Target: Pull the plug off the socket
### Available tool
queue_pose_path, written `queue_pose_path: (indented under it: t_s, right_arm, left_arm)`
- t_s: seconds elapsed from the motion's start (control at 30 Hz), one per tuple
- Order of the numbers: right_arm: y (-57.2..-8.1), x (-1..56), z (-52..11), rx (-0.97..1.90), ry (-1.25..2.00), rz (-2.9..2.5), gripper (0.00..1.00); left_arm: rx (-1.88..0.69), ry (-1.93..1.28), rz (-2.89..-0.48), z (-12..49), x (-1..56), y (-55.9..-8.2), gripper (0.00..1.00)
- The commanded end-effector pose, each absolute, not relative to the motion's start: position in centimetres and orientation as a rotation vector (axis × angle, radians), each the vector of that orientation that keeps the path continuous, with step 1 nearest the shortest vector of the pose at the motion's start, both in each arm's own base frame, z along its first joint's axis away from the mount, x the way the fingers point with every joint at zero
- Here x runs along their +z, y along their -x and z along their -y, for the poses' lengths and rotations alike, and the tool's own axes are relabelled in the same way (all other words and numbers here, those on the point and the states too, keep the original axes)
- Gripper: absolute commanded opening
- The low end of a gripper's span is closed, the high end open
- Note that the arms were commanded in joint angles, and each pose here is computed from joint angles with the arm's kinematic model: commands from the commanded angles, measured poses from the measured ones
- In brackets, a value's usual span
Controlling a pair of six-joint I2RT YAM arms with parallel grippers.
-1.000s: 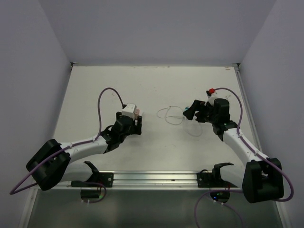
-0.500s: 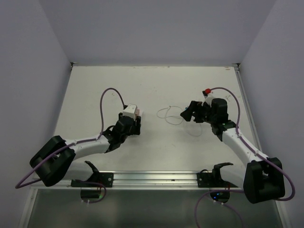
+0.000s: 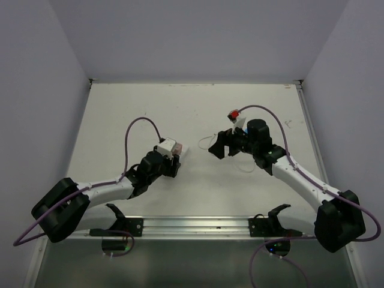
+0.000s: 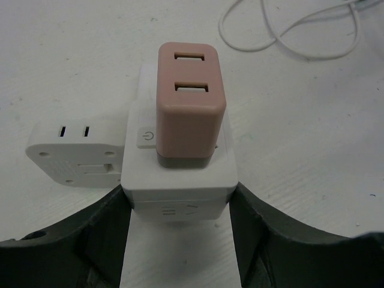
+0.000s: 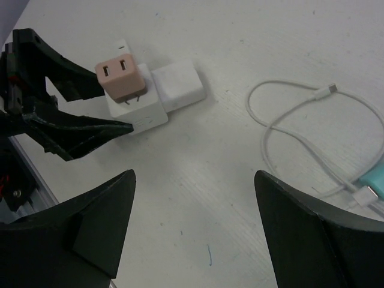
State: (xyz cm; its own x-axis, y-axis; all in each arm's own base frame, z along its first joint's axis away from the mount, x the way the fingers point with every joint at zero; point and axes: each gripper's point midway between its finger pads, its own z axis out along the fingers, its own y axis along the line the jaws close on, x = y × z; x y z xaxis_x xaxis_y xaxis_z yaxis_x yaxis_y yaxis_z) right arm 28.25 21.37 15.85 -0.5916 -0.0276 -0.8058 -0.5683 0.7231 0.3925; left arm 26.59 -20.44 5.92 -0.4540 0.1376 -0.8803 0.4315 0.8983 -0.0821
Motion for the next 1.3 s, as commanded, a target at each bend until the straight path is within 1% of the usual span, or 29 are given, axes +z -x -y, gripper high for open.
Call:
queue_pose_path:
  t_s: [0.0, 0.07, 0.17, 0.43, 0.93, 1.13, 1.17, 1.23, 1.27]
  right_arm:
    - [-28.6, 17.6, -23.3, 0.793, 0.557, -2.029, 0.84]
    - [-28.8, 18.2, -24.3, 0.792, 0.581, -2.013, 0.83]
    - [-28.7, 18.2, -26.3, 0.805, 0.615, -2.01, 0.83]
    - [-28.2, 17.6, -30.8, 0.812, 0.621, -2.021, 0.83]
    - [-28.9, 15.5, -34.4, 0.842, 0.641, -2.025, 0.8]
    - [-28.5, 14.0, -35.0, 0.863, 0.657, -2.048, 0.73]
    - [-28.5, 13.9, -35.1, 0.866, 0.658, -2.05, 0.69]
    - [-28.3, 13.4, -35.1, 0.872, 0.66, -2.06, 0.65]
    - [-28.1, 13.3, -35.1, 0.876, 0.661, -2.064, 0.6]
  left_arm:
    - [-0.53, -0.533, -1.901, 23.6, 8.7, -26.4, 0.06]
    - [-0.56, -0.562, -1.899, 24.3, 8.8, -26.2, 0.06]
    - [-0.616, -0.604, -1.892, 25.2, 9.0, -25.7, 0.0]
    - [-0.68, -0.604, -1.885, 26.1, 9.4, -25.3, 0.0]
    - [-0.708, -0.614, -1.882, 26.8, 9.6, -24.9, 0.0]
    - [-0.715, -0.602, -1.878, 26.9, 9.8, -25.0, 0.0]
    - [-0.716, -0.598, -1.878, 26.9, 9.8, -25.0, 0.0]
    - [-0.714, -0.594, -1.879, 26.8, 9.8, -25.1, 0.0]
    - [-0.714, -0.589, -1.881, 26.8, 9.8, -25.1, 0.0]
